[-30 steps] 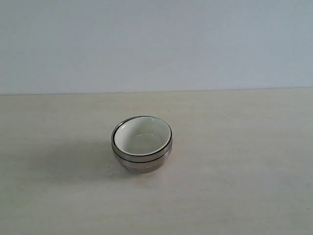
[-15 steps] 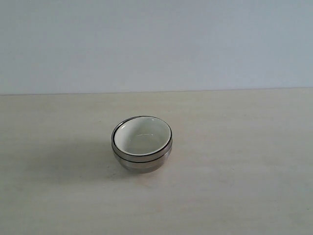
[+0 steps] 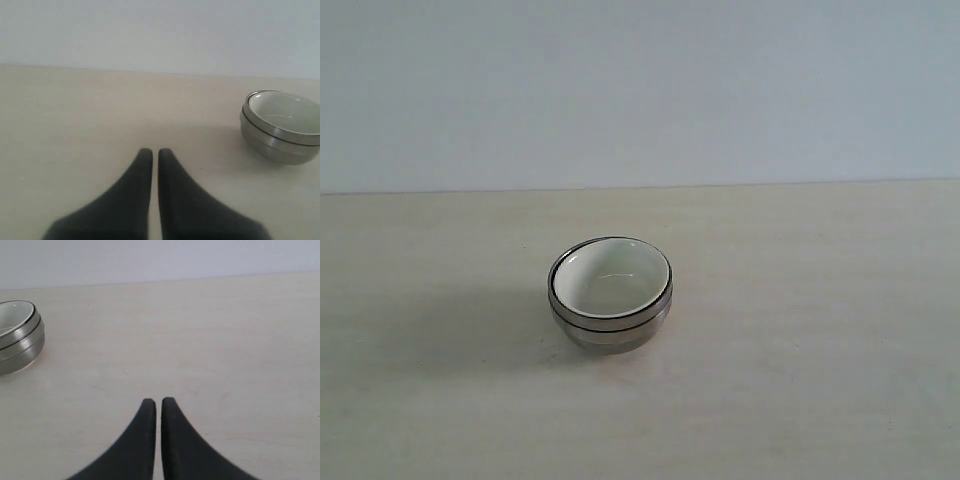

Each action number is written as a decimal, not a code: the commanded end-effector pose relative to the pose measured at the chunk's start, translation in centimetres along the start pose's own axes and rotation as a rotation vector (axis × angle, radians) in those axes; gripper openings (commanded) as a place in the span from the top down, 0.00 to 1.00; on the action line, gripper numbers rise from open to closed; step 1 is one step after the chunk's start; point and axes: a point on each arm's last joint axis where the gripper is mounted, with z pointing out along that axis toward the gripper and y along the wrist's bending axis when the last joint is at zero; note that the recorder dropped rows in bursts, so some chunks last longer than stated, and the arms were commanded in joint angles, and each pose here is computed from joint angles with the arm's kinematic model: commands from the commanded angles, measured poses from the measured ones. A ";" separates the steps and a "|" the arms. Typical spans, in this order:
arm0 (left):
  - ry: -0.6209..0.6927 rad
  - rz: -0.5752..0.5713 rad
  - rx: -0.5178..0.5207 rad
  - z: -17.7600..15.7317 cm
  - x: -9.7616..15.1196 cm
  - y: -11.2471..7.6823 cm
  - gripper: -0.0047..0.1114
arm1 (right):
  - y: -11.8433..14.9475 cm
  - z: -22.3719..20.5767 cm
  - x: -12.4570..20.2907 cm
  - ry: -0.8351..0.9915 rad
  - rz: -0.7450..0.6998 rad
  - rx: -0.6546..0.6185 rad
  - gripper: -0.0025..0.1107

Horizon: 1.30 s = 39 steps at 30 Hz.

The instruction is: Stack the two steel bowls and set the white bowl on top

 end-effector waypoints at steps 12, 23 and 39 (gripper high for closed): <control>0.010 0.012 -0.025 0.0 0.2 0.1 0.93 | 0.0 0.0 -0.1 -0.008 -0.005 0.007 0.98; 0.012 0.009 -0.029 0.0 0.2 0.2 0.93 | 0.0 0.0 -0.1 -0.008 -0.005 0.007 0.98; 0.012 0.011 -0.030 0.0 0.2 0.2 0.93 | 0.0 0.0 -0.1 -0.008 -0.005 0.007 0.98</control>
